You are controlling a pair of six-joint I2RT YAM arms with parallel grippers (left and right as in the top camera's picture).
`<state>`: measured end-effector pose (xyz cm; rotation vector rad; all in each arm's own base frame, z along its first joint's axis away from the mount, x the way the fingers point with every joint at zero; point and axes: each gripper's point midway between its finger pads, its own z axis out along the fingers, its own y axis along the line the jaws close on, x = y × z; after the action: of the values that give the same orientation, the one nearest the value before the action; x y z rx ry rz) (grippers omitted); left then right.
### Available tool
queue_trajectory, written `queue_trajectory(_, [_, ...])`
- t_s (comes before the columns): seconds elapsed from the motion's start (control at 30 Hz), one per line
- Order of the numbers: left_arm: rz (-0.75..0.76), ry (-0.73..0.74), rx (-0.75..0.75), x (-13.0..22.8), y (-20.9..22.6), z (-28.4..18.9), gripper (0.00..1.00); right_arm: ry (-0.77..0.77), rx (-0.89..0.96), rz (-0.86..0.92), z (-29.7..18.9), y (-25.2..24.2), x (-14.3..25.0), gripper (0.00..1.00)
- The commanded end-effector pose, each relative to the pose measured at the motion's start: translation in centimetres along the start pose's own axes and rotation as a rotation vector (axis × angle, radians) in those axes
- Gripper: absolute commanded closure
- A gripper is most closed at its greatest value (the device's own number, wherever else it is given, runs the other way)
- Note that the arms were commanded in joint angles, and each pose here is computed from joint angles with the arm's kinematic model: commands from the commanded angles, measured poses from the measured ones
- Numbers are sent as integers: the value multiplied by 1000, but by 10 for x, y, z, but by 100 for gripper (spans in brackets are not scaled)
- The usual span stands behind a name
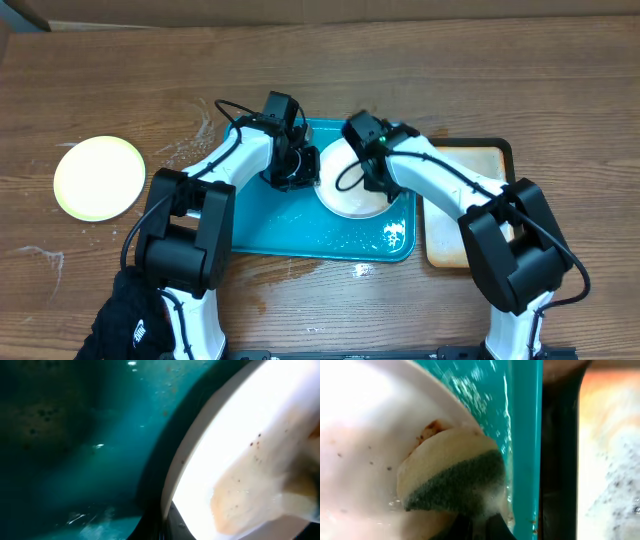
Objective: Clean dirty plates on tray and stack at the side
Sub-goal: 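Scrub the white plate with the sponge while the left gripper holds it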
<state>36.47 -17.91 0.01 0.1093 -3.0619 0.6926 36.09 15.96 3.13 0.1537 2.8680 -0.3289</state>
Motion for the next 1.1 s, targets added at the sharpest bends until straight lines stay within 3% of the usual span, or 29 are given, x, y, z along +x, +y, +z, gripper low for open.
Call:
queue_trajectory(0.0, [-37,34,-198,11,58,15,96,-103,-88,60,-41,20,-43,96])
queue_trajectory(0.23, [-28,58,-205,17,60,14,96,-115,-294,97,-84,61,-62,96])
queue_trajectory(0.6, [2,103,-220,27,65,11,96,103,-412,30,-26,99,-5,96])
queue_trajectory(0.9, [23,159,-245,39,75,3,96,89,-495,27,-2,115,8,96])
queue_trajectory(1.07, [19,184,-286,46,82,0,96,-12,-378,50,10,96,-8,96])
